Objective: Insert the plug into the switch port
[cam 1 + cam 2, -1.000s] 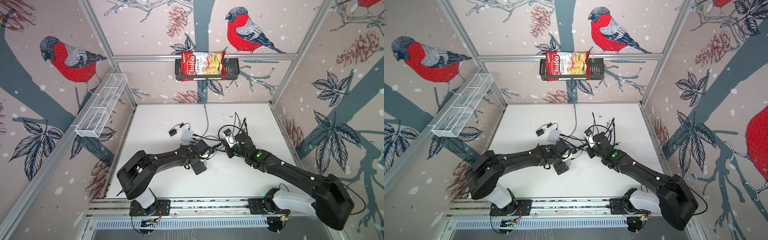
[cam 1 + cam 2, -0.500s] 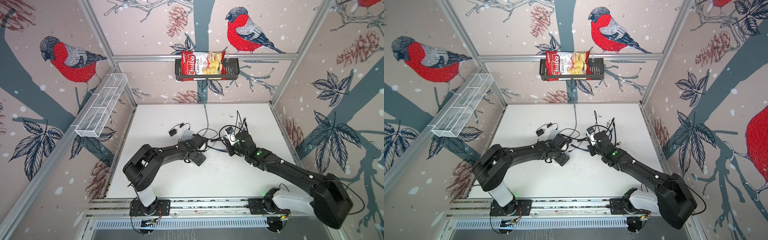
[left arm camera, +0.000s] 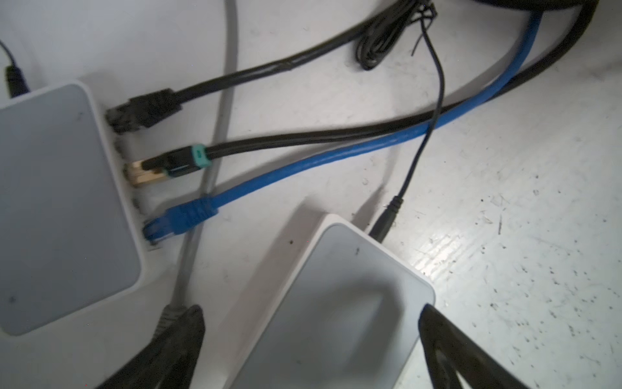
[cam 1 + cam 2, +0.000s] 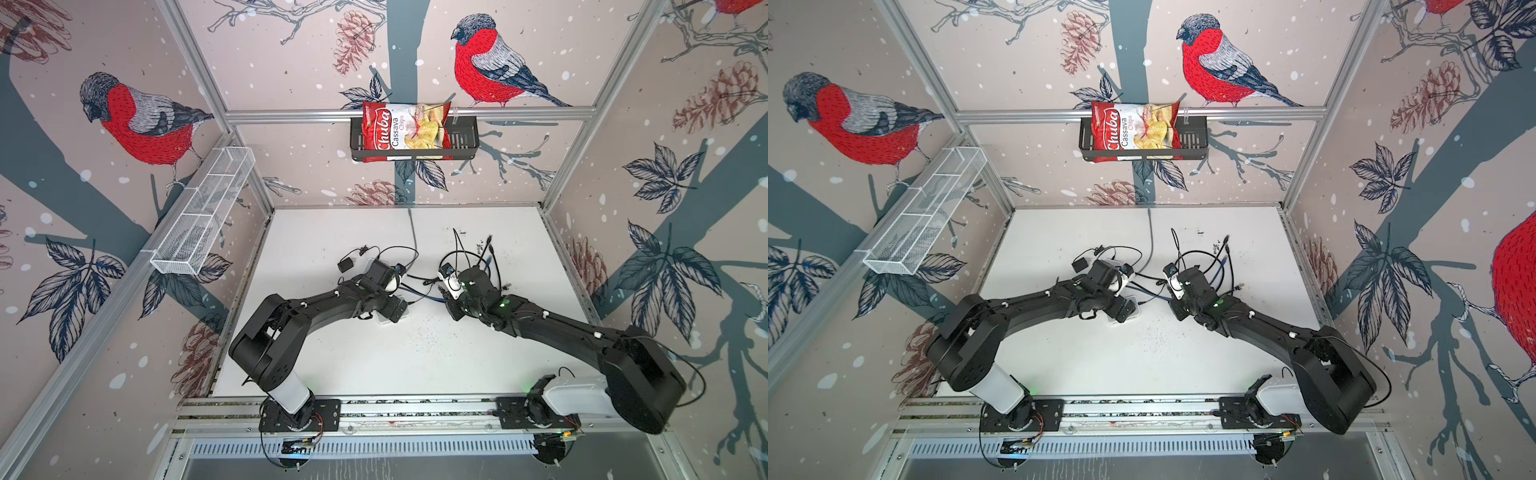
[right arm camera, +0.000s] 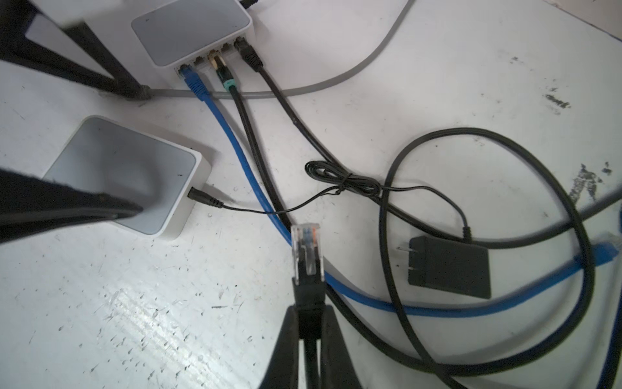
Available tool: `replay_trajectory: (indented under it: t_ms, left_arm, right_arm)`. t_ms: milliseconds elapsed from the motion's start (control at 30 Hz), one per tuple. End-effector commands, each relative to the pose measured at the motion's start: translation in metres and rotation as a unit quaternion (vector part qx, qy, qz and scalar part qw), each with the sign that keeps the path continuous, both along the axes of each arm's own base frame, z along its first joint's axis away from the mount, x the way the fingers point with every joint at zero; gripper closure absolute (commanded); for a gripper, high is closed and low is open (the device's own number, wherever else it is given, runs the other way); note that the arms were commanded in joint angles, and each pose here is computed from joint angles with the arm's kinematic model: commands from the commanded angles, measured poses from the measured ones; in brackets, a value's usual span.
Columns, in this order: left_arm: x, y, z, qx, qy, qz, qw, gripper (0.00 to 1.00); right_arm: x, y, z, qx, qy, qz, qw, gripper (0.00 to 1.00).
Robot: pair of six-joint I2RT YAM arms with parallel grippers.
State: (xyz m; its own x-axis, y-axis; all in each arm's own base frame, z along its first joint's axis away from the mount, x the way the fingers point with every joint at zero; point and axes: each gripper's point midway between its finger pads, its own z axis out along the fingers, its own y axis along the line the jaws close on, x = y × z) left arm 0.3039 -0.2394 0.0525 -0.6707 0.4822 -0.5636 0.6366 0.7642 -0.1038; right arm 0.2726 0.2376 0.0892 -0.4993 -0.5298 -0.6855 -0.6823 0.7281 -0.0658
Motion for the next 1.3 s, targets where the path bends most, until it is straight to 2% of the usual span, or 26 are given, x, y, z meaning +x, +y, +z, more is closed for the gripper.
replay_trajectory:
  t_ms: [0, 100, 267, 400, 600, 867, 1267]
  left_arm:
    - [0.006, -0.010, 0.022, -0.092, -0.004, -0.005, 0.996, 0.02]
    - [0.010, -0.004, 0.026, -0.119, -0.003, 0.009, 0.993, 0.03]
    - [0.011, -0.007, 0.016, -0.126, 0.015, 0.009, 0.992, 0.09]
    - [0.011, -0.010, 0.005, -0.127, 0.031, 0.009, 0.991, 0.14]
    - [0.010, -0.008, -0.005, -0.121, 0.039, 0.014, 0.992, 0.15]
    - [0.014, -0.009, -0.008, -0.128, 0.039, 0.026, 0.991, 0.19]
    - [0.009, -0.010, -0.012, -0.117, 0.038, 0.040, 0.992, 0.22]
  right_arm:
    - [-0.010, 0.010, -0.008, -0.007, 0.019, 0.025, 0.999, 0.97]
    - [-0.022, 0.020, -0.018, -0.015, 0.039, 0.044, 0.998, 0.97]
    - [-0.047, 0.044, -0.029, -0.042, 0.059, 0.093, 0.993, 0.97]
    - [-0.057, 0.059, -0.036, -0.040, 0.081, 0.108, 0.990, 0.97]
    - [-0.071, 0.077, -0.048, -0.030, 0.117, 0.100, 0.988, 0.97]
    - [-0.070, 0.082, -0.059, -0.041, 0.105, 0.057, 0.992, 0.98]
    - [-0.067, 0.097, -0.056, -0.022, 0.111, 0.043, 0.993, 0.97]
